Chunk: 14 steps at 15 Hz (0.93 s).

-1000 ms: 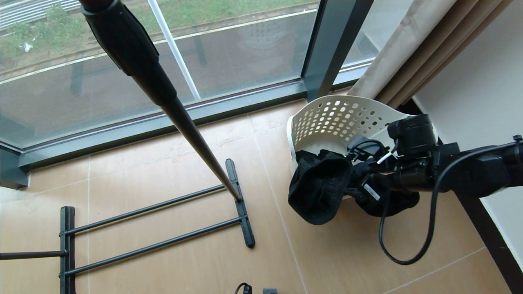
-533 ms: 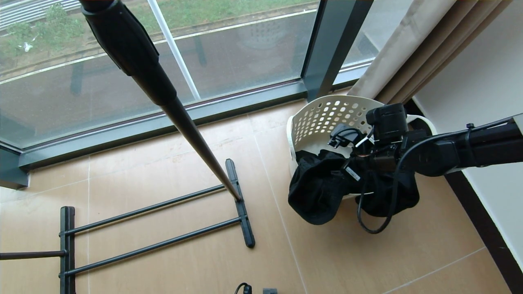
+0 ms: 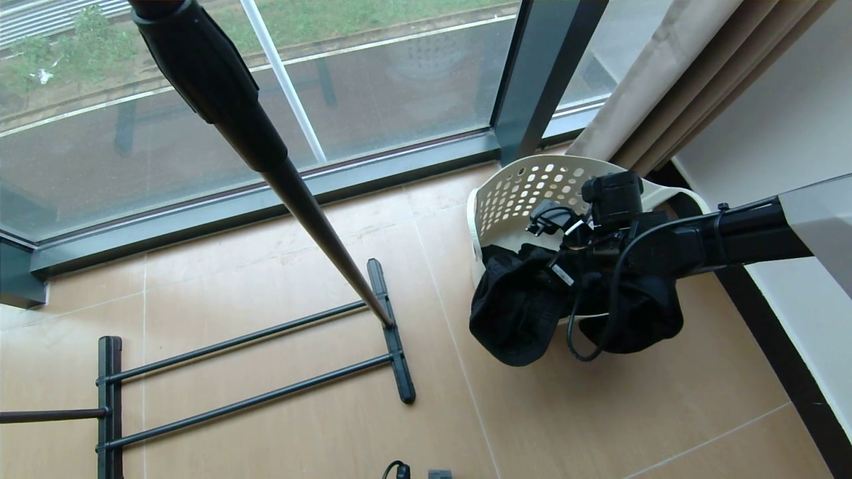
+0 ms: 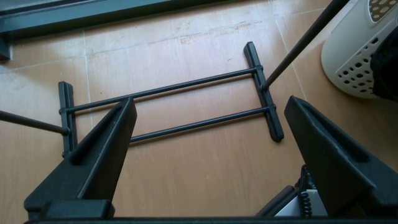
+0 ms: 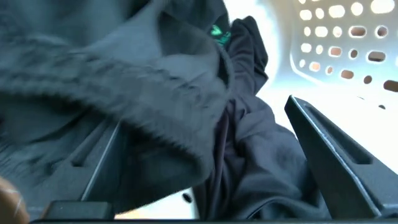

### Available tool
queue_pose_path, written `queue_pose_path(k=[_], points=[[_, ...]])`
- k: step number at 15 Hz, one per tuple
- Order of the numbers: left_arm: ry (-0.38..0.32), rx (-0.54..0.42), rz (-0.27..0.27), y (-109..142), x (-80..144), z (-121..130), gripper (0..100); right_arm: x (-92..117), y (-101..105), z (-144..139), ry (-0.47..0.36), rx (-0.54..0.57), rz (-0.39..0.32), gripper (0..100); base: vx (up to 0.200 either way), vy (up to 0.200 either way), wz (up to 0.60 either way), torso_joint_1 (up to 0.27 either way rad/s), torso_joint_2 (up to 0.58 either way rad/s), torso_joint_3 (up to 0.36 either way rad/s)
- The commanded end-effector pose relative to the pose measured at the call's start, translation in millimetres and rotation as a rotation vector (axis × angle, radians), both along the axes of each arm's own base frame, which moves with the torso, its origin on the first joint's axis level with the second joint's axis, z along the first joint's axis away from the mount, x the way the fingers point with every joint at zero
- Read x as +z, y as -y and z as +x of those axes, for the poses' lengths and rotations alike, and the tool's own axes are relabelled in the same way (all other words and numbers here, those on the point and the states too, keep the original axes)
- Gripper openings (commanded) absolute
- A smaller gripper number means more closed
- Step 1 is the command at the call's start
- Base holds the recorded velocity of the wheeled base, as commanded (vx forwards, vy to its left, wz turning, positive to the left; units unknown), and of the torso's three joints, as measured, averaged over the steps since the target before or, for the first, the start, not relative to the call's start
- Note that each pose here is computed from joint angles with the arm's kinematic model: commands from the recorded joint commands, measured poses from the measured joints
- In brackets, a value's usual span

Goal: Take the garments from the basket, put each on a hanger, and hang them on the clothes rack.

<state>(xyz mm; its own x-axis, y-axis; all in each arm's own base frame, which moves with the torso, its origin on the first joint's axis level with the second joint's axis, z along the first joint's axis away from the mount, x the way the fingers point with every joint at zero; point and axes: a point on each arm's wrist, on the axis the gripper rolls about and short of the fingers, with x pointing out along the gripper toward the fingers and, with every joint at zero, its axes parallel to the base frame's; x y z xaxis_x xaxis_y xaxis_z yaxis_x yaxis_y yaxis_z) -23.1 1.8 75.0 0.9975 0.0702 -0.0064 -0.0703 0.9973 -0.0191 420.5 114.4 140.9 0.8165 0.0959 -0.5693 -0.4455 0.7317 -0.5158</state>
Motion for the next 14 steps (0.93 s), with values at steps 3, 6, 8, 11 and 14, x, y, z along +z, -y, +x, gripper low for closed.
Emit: queue_pose_path(k=[3, 6, 8, 11, 14], points=[[-0.001, 0.000, 0.000, 0.0, 0.0, 0.1, 100, -2.2, 0.2, 5.0, 0.004, -0.003, 0.006, 0, 0.000, 0.000, 0.00, 0.000, 0.00, 0.000], [-0.001, 0.002, -0.002, 0.0, 0.0, 0.1, 100, 4.2, -0.6, -0.1, 0.012, 0.003, 0.017, 0, 0.000, 0.000, 0.00, 0.000, 0.00, 0.000], [-0.001, 0.002, -0.002, 0.0, 0.0, 0.1, 100, 39.5, 4.2, -33.1, 0.059, 0.001, 0.046, 0, 0.000, 0.000, 0.00, 0.000, 0.00, 0.000], [-0.001, 0.002, -0.002, 0.0, 0.0, 0.1, 100, 77.9, 8.6, -102.9, 0.095, -0.002, 0.140, 0, 0.000, 0.000, 0.00, 0.000, 0.00, 0.000], [-0.001, 0.000, 0.000, 0.0, 0.0, 0.1, 100, 84.9, 10.9, -179.1, 0.092, -0.048, 0.232, 0, 0.000, 0.000, 0.00, 0.000, 0.00, 0.000]])
